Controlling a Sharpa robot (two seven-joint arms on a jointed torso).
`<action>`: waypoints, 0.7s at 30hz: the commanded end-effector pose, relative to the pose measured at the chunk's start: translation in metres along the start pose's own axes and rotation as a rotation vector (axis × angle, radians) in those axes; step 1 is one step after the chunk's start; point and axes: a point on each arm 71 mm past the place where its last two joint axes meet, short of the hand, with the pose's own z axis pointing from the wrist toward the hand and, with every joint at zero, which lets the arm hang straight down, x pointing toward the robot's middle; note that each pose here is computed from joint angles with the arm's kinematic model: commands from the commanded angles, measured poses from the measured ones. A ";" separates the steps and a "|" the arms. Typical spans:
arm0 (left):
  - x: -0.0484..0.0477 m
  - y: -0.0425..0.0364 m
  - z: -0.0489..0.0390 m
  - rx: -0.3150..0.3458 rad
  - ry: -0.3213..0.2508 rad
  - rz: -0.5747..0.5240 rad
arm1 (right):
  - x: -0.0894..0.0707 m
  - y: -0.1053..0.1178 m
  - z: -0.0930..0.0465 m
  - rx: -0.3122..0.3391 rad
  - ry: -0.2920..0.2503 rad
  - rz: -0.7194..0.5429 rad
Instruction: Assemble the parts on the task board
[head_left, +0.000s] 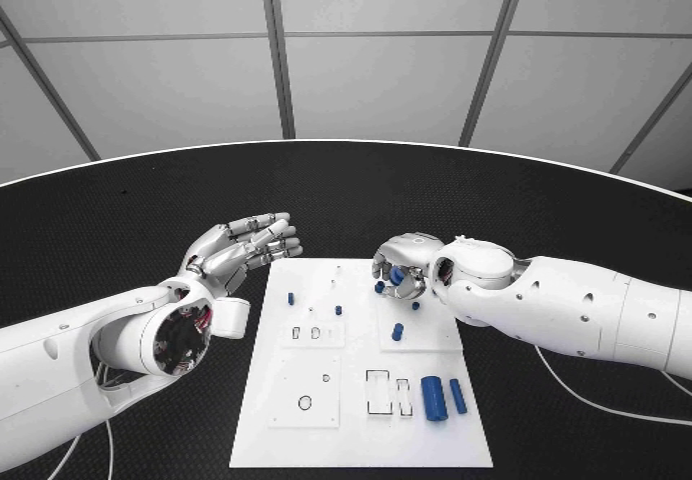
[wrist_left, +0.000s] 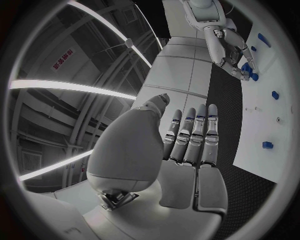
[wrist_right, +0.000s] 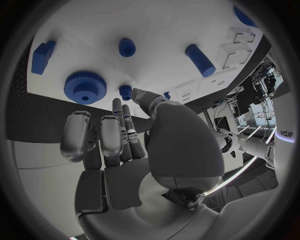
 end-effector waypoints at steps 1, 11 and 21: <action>0.0000 -0.0003 -0.0001 0.001 0.000 0.000 | 0.000 0.000 0.001 0.001 0.003 -0.001; -0.0001 -0.0009 -0.0002 0.001 0.000 0.001 | 0.001 0.000 0.002 0.000 0.005 -0.002; 0.0001 -0.0012 -0.0002 0.000 0.002 0.000 | 0.002 0.000 0.003 0.003 0.018 -0.004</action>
